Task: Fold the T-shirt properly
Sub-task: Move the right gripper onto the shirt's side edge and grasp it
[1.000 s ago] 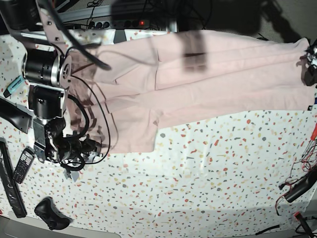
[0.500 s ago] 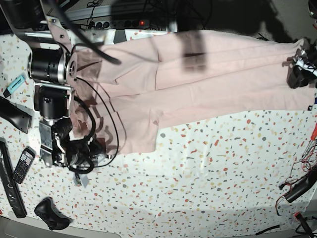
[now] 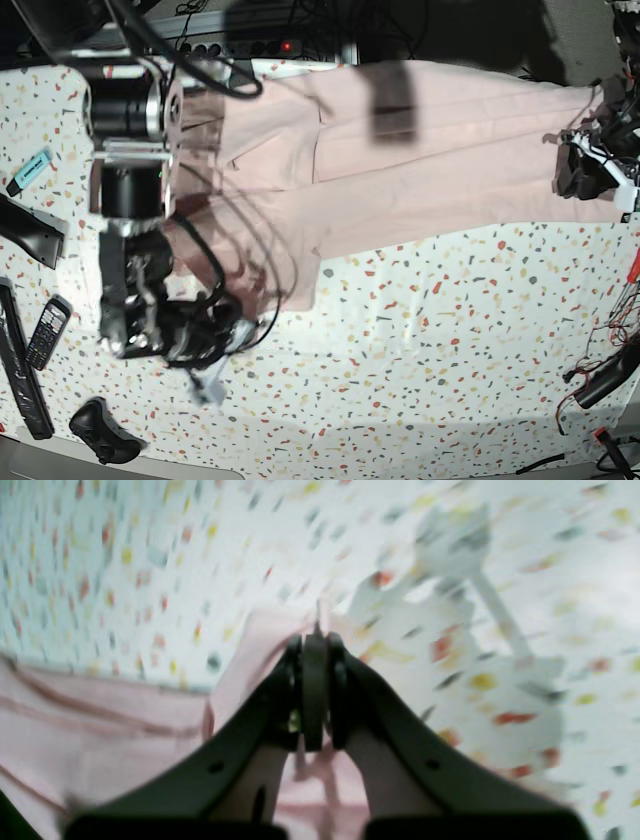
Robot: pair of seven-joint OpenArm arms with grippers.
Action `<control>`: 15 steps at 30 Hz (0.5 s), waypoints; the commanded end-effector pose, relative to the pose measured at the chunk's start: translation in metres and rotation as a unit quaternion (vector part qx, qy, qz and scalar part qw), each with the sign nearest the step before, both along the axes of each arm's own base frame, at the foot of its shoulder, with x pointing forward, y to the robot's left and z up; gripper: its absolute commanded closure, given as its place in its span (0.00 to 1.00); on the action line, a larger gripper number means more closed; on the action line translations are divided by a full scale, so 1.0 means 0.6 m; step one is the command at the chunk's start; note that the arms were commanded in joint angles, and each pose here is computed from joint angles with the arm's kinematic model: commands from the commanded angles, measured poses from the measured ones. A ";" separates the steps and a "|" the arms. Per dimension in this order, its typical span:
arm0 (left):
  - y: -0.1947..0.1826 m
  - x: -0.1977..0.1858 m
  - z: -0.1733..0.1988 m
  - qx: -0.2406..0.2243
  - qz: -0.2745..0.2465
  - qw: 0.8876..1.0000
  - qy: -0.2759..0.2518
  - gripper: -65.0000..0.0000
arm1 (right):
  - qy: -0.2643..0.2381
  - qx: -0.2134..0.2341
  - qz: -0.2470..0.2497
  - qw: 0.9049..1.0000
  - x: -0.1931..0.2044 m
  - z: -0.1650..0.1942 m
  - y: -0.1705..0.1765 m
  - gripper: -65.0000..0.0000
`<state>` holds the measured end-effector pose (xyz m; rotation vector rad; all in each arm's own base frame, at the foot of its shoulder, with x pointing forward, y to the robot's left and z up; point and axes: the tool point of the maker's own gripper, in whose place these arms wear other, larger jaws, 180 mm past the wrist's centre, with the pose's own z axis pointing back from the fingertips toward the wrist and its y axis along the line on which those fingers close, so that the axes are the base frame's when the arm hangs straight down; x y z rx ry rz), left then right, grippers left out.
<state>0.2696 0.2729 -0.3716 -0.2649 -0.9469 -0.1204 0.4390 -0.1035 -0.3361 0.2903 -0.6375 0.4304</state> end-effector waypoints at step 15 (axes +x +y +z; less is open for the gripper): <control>0.006 0.019 0.033 0.002 -0.003 0.999 -0.038 0.65 | -0.056 0.058 0.088 0.993 -0.204 0.022 0.138 1.00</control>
